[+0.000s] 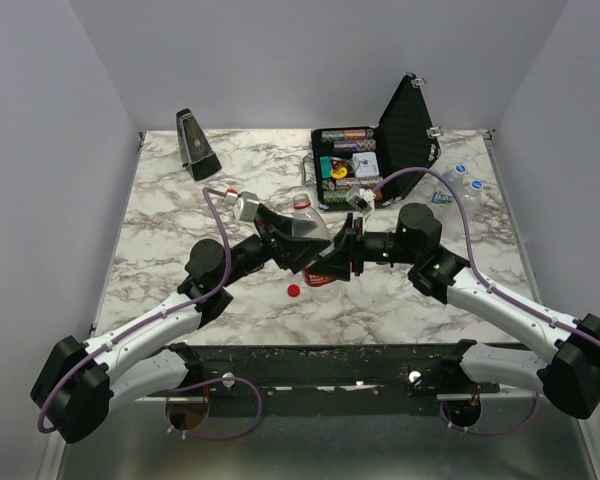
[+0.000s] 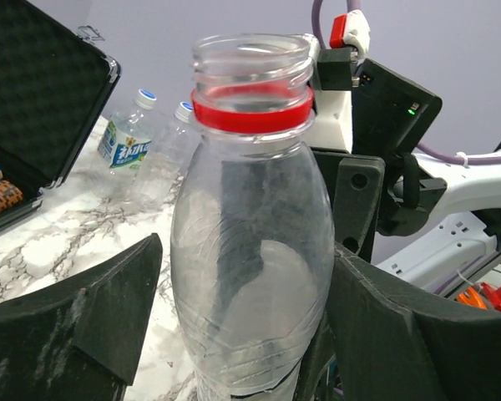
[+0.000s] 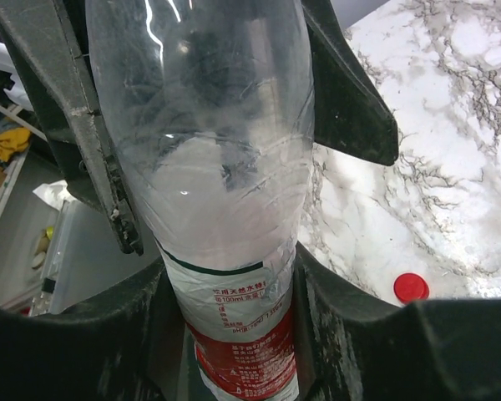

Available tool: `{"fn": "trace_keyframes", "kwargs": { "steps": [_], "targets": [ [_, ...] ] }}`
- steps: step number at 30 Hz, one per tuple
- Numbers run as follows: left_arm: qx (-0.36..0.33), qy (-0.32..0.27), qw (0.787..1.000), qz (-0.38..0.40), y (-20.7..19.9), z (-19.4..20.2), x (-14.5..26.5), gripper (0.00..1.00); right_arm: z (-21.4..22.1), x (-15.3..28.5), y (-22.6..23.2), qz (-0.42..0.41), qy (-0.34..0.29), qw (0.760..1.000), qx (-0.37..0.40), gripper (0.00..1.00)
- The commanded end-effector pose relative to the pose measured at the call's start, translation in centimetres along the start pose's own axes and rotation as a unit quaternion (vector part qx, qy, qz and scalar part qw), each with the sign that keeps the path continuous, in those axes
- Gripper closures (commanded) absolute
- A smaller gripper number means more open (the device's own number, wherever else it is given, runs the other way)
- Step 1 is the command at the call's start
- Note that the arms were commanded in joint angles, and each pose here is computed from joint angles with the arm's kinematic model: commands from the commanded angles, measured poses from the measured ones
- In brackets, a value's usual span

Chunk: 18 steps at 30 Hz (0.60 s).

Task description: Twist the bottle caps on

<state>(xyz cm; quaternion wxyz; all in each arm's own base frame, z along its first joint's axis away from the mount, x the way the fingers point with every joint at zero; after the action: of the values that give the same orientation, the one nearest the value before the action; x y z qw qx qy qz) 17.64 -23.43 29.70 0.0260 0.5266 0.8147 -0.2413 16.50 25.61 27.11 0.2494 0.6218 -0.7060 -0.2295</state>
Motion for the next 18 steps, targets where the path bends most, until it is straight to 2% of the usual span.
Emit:
{"fn": "trace_keyframes", "kwargs": {
  "steps": [1, 5, 18],
  "targets": [
    [0.003, -0.016, 0.999, 0.039, -1.09, -0.75, -0.16, 0.19, -0.97, -0.41, 1.13, -0.038, -0.004, 0.999, 0.032, 0.48],
    [0.009, -0.020, 0.999, 0.044, -1.21, -0.57, 0.11, 0.26, -1.15, -0.48, 1.21, -0.040, -0.007, 0.999, 0.033, 0.48],
    [0.013, -0.035, 0.997, 0.070, -1.72, -0.62, 0.32, 0.25, -1.41, -0.57, 1.44, -0.046, -0.024, 0.998, 0.026, 0.48]
  ]
}}
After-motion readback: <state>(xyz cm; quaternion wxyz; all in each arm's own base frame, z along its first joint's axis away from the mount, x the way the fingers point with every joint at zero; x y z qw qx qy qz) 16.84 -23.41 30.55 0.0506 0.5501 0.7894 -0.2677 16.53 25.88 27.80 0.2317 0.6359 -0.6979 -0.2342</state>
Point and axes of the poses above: each gripper's point midway between its finger pads, its own x axis back along the fingers, its own y axis along the line the jaws close on, z = x × y, the point moved 7 cm from there along x, back along the fingers, and after that the axes turned 10 degrees about -x, right-handed, at the moved point
